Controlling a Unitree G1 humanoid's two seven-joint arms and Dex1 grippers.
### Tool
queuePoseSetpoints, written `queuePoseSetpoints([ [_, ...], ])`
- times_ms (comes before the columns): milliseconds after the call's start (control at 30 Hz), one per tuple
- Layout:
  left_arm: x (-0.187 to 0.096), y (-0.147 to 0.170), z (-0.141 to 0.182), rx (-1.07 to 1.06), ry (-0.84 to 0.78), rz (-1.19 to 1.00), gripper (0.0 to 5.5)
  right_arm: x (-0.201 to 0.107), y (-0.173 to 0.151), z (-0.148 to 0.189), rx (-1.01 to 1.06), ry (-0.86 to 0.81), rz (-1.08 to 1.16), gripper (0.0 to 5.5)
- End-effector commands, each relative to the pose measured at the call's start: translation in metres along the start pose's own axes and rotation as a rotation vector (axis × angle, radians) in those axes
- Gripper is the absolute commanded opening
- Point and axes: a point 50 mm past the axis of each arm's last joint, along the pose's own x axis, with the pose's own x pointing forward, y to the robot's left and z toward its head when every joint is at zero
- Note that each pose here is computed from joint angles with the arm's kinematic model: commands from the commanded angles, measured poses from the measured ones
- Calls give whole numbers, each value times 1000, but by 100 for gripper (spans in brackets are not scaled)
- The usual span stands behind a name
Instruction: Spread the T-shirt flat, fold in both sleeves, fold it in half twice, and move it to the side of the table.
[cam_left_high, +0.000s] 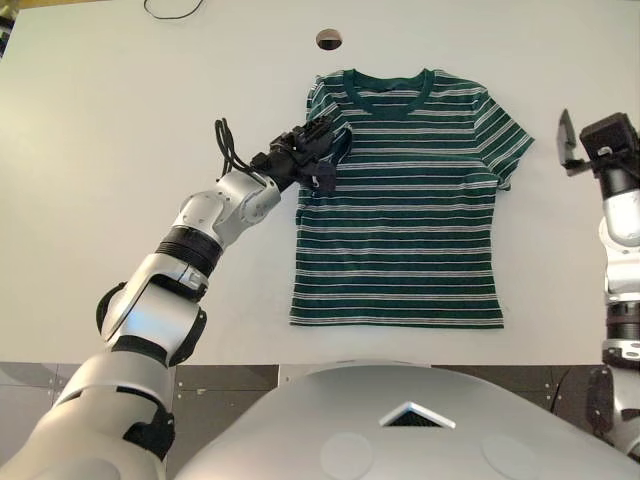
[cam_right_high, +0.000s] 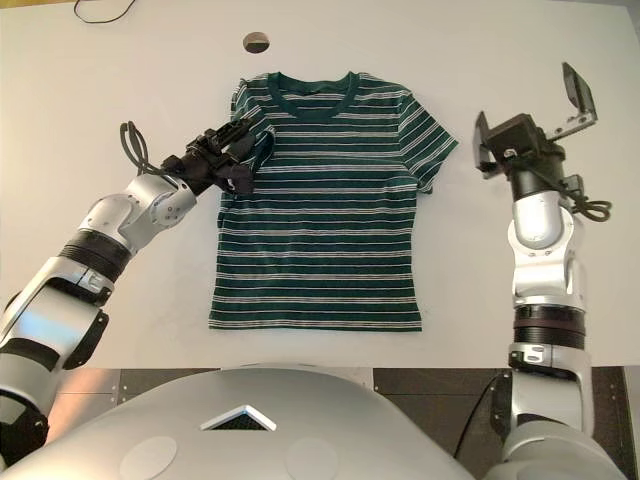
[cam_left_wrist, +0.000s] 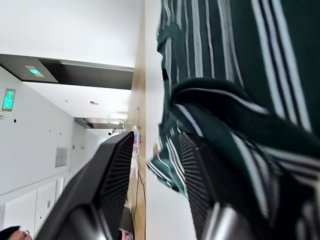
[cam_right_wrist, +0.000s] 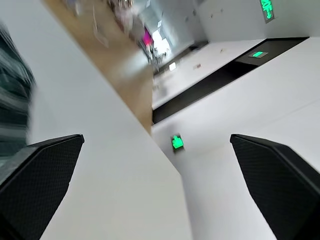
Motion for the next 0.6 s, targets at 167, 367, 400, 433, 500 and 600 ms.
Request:
queuePoseSetpoints([
  [167, -17, 33, 6, -46, -19, 213, 247, 0, 18, -7, -242, -41, 219, 550],
  [367, -46, 71, 6, -83, 27, 470, 247, 4, 40, -13, -340, -68, 419, 550],
  [400, -49, 72, 8, -85, 23, 480, 247, 3, 44, -16, -358, -65, 462, 550],
  [433, -52, 74, 10, -87, 20, 490, 247, 3, 46, -19, -372, -61, 495, 550],
  [500, -57, 76, 12, -111, 24, 504, 247, 2, 50, -24, -394, -55, 558, 550],
  [600, -61, 78, 14, -154, 28, 527, 247, 11, 50, -24, -415, -59, 599, 550],
])
